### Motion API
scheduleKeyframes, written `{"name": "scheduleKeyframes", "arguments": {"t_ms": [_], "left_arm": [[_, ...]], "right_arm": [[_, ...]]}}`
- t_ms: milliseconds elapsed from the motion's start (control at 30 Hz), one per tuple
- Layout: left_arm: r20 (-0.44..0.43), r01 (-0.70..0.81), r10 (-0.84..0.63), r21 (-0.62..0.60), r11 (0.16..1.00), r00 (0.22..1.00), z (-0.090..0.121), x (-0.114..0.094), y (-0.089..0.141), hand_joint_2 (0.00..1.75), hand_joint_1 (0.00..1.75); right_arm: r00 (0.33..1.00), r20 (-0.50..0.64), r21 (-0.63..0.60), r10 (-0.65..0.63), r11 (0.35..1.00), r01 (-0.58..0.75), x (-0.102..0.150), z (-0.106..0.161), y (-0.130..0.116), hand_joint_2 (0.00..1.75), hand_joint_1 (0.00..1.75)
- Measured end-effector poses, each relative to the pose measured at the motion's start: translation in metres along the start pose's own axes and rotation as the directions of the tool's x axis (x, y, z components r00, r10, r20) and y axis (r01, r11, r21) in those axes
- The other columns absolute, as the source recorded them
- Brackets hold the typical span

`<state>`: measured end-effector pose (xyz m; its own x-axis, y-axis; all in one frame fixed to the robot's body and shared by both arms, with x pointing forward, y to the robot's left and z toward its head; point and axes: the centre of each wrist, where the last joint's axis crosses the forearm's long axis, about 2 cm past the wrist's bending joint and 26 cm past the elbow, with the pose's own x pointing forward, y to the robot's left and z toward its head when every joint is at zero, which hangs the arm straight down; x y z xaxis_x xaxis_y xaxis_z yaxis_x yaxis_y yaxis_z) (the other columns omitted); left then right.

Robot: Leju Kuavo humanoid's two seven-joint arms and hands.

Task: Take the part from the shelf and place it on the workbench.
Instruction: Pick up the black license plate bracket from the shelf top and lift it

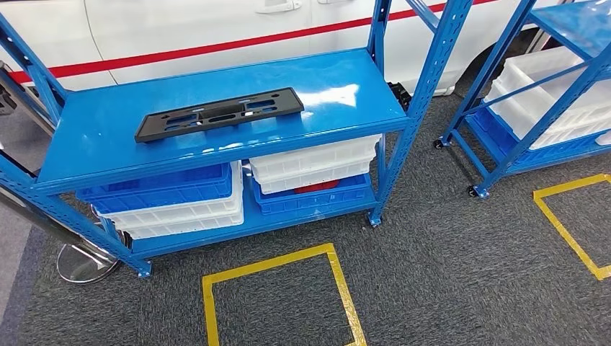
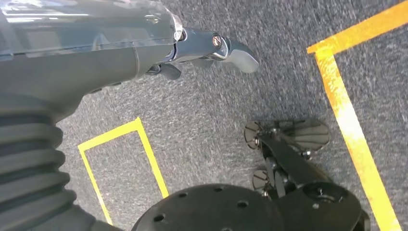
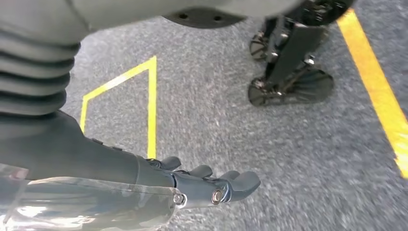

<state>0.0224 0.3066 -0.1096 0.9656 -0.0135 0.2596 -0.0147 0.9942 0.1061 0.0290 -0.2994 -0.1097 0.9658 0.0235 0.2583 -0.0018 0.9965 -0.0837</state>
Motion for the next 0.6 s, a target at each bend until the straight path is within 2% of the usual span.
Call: {"name": "scheduleKeyframes", "arguments": {"t_ms": [200, 433, 567, 600], "left_arm": [[-0.008, 0.001, 0.0, 0.039, 0.999, 1.0, -0.002, 0.006, 0.001, 0.0, 0.0], [-0.02, -0.003, 0.005, 0.077, 0.997, 1.0, -0.003, 0.011, 0.0, 0.0, 0.0], [-0.022, -0.005, 0.007, 0.09, 0.996, 1.0, -0.004, 0.015, -0.001, 0.0, 0.0], [-0.022, -0.005, 0.007, 0.091, 0.996, 1.0, -0.004, 0.016, -0.002, 0.0, 0.0]], "right_arm": [[0.992, 0.108, -0.015, -0.064, 0.998, 0.066, 0.023, -0.004, -0.003, 1.75, 0.0], [0.933, 0.331, 0.065, -0.142, 0.99, 0.128, 0.071, -0.005, 0.003, 1.75, 0.0], [0.866, 0.467, 0.114, -0.179, 0.983, 0.142, 0.101, -0.001, 0.006, 0.0, 0.0], [0.847, 0.499, 0.126, -0.186, 0.982, 0.141, 0.109, 0.001, 0.006, 0.0, 0.0]]}}
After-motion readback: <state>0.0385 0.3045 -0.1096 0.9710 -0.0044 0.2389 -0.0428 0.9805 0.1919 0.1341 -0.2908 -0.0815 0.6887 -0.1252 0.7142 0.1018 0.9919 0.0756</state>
